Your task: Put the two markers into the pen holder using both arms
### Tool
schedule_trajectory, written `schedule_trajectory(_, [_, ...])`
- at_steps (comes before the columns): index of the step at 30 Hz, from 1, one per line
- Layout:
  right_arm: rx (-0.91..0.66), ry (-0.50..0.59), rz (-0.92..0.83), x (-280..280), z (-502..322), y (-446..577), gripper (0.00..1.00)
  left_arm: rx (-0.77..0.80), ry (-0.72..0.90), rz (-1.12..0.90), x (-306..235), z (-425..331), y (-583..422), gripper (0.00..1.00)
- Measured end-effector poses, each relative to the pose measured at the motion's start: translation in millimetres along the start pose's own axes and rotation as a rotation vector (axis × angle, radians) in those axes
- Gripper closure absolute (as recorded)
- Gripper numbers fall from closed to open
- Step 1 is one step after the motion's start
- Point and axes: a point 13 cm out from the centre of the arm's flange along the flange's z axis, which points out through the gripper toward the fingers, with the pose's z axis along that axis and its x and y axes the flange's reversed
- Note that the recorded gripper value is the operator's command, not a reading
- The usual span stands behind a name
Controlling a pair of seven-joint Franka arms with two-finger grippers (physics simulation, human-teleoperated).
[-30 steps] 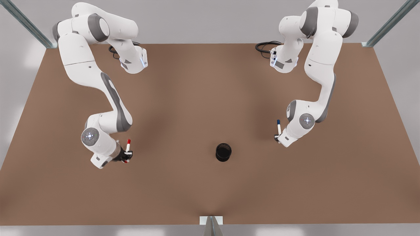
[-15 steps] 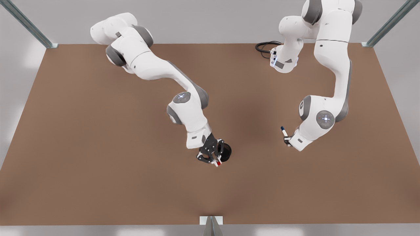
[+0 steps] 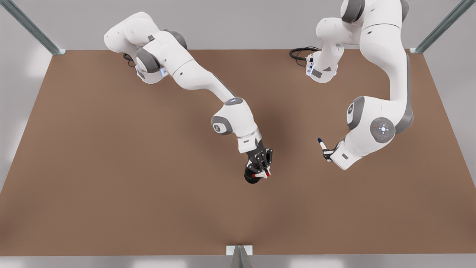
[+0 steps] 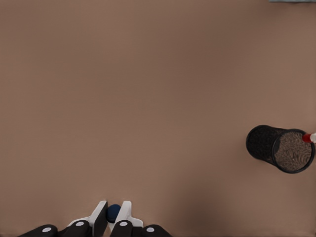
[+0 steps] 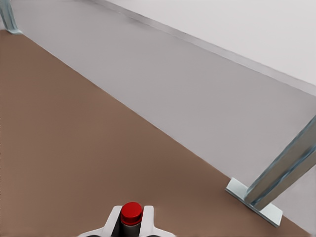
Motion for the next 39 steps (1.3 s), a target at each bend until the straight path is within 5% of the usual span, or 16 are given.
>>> schedule_trajectory(9, [-0.021, 0.126, 0.065, 60, -27, 19, 0.79, -0.008, 0.055, -0.015, 8, 20, -13, 0.79])
schedule_trajectory(11, [-0.027, 0.145, 0.081, 71, -29, 23, 0.0, -0.01, 0.063, -0.011, 9, 25, -19, 0.79])
schedule_trajectory(17, [-0.016, 0.142, 0.145, 69, -35, 7, 0.0, -0.014, 0.065, -0.021, 8, 31, -19, 0.79])
schedule_trajectory(23, [0.2, 0.174, 0.564, -30, -202, -283, 0.0, 0.093, -0.091, 0.1, -42, 12, -96, 0.79])
schedule_trajectory(29, [0.296, 0.484, 0.867, 64, -358, -441, 0.0, 0.256, -0.268, 0.243, -59, 29, -233, 0.79])
schedule_trajectory(34, [0.265, 0.725, 0.876, 125, -382, -435, 0.0, 0.304, -0.362, 0.241, -74, 52, -270, 0.79])
schedule_trajectory(39, [0.208, 0.844, 0.844, 150, -387, -421, 0.0, 0.31, -0.362, 0.235, -61, 78, -284, 0.79])
